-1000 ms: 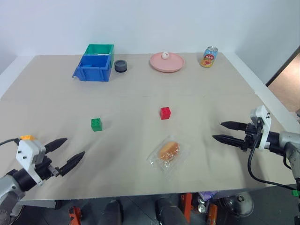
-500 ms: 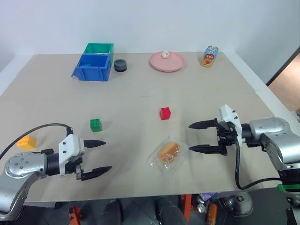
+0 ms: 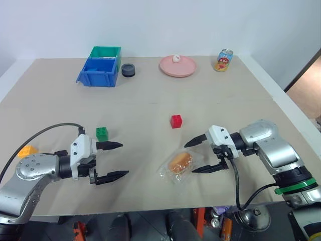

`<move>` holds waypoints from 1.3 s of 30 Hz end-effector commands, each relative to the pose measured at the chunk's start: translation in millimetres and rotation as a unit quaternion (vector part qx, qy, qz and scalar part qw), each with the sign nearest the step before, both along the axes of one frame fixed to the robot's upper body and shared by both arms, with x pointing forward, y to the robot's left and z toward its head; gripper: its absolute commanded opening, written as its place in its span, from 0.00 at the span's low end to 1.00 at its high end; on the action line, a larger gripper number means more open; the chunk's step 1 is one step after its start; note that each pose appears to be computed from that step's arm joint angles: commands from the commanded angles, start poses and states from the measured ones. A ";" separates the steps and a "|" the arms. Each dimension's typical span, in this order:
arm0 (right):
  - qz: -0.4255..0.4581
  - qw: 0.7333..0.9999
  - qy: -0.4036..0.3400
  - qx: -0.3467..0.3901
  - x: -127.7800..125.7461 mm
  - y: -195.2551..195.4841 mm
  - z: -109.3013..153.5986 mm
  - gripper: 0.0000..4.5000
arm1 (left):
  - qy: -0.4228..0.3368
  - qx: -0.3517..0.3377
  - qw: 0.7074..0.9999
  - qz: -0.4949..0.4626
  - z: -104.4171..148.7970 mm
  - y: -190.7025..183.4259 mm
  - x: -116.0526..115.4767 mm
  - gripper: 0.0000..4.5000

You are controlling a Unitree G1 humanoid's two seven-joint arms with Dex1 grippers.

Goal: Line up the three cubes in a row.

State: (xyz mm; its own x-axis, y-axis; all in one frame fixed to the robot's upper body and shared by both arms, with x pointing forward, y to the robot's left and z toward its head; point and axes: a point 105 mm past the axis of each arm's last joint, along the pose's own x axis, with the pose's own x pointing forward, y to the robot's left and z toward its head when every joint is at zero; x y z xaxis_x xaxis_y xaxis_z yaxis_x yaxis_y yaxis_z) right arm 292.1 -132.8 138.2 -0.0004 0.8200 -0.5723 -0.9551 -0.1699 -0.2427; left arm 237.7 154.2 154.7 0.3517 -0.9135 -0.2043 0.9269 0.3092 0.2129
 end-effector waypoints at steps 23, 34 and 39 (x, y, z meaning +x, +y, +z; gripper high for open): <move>-0.119 0.991 0.021 0.065 14.1 -32.4 17.4 0.11 | -0.037 -0.025 0.999 -0.024 22.7 -26.1 28.7 1.00; -0.448 0.883 -0.113 0.076 64.9 -183.1 61.5 0.11 | -0.038 -0.060 0.996 -0.055 25.3 -58.1 46.6 1.00; -0.565 0.799 -0.207 0.006 85.7 -226.7 45.0 0.11 | -0.035 -0.073 0.995 -0.052 21.6 -69.8 51.2 1.00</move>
State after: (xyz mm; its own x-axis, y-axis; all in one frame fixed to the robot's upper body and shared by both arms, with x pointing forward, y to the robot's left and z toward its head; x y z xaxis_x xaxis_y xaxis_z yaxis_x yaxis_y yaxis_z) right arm 370.2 -351.8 170.1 0.8848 0.2537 -0.3908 -0.4308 0.7650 -0.4787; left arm 288.3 88.0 170.6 0.2645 -0.9627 -0.0580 0.9475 0.2482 0.2014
